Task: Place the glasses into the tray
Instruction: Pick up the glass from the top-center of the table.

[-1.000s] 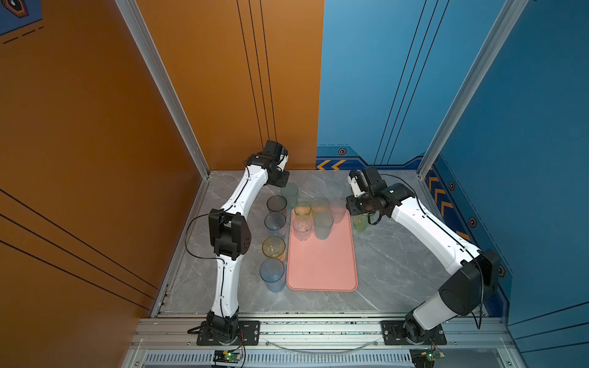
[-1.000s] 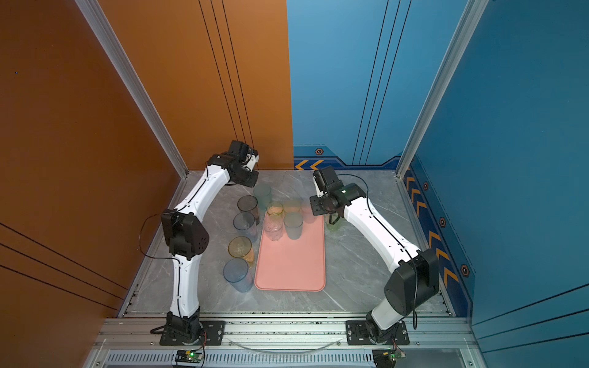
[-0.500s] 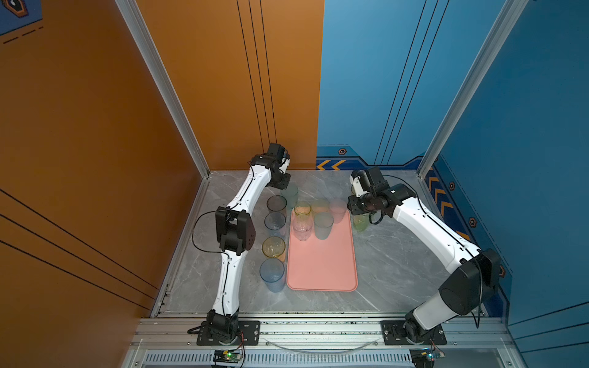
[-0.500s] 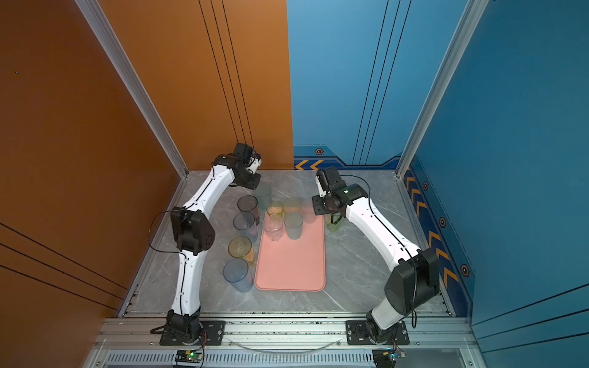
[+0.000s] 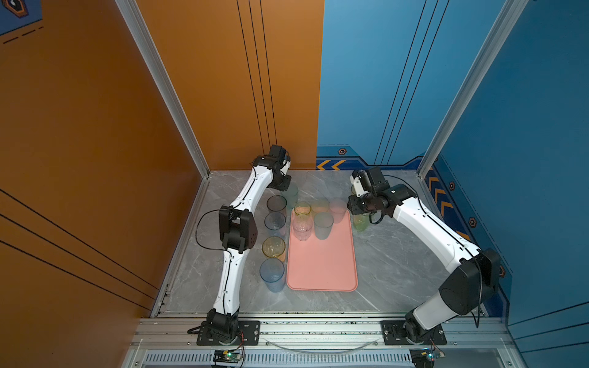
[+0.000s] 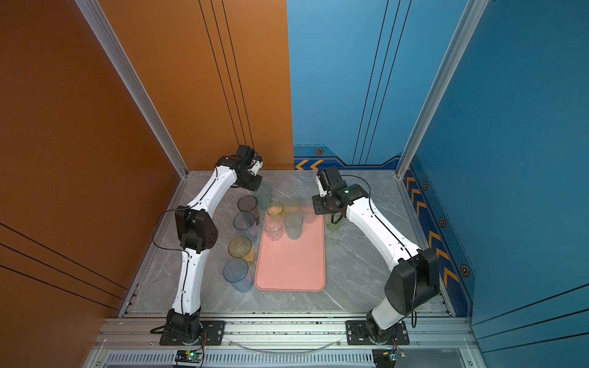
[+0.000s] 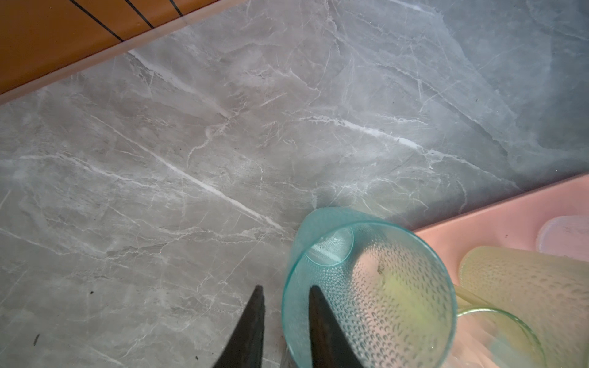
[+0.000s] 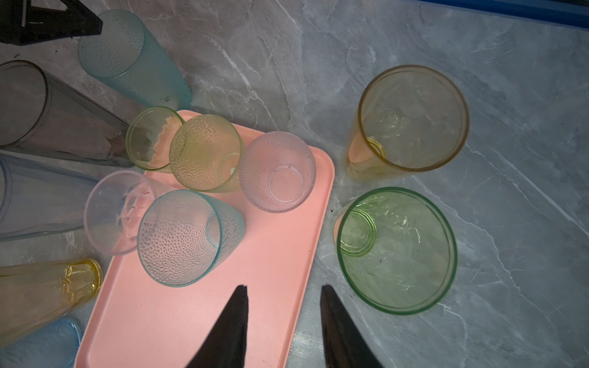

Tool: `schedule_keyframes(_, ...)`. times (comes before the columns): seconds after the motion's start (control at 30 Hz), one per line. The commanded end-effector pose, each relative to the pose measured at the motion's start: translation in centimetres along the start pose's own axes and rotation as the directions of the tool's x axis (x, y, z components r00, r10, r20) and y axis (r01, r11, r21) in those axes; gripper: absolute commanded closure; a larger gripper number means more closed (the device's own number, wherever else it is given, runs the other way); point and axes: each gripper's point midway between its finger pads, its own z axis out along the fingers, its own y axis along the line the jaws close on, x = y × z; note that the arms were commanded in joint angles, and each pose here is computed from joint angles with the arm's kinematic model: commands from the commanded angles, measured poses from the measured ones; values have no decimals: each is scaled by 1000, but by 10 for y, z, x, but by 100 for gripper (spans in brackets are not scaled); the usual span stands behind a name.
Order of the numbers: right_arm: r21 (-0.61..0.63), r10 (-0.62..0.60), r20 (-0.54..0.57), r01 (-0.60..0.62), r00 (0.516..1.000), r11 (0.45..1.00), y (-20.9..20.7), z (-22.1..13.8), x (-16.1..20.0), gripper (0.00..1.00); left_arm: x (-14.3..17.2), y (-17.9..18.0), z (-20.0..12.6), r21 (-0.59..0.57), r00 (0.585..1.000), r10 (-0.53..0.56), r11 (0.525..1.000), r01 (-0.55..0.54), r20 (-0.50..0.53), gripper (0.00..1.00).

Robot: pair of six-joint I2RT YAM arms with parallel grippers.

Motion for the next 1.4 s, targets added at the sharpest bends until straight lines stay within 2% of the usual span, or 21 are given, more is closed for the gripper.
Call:
schedule_keyframes(0.0, -15, 18, 8, -18, 1000, 1000, 0, -2, 0, 63, 7, 5, 7, -13, 999, 16, 1000, -16, -36, 74)
schedule_keyframes(0.27, -18, 20, 4, -20, 1000, 1000, -1, 1, 0, 63, 9, 3, 14, -11, 999, 16, 1000, -17, -47, 76)
schedule_keyframes(0.43, -19, 22, -3, -22, 1000, 1000, -1, 4, 2, 63, 9, 4, 14, -13, 999, 15, 1000, -15, -46, 87)
schedule_keyframes(0.73, -20, 25, -8, -25, 1000, 999, -1, 5, 4, 63, 9, 5, 15, -11, 999, 15, 1000, -15, -47, 91)
schedule_keyframes(1.17, -30, 45, 15, -45, 999, 999, -1, -1, 6, 63, -4, 2, -7, -11, 1000, 16, 1000, -16, 4, 94)
schedule_keyframes(1.37, -36, 53, 35, -52, 998, 998, -1, -9, 5, 63, -18, -2, -30, -14, 998, 23, 1000, -22, 62, 94)
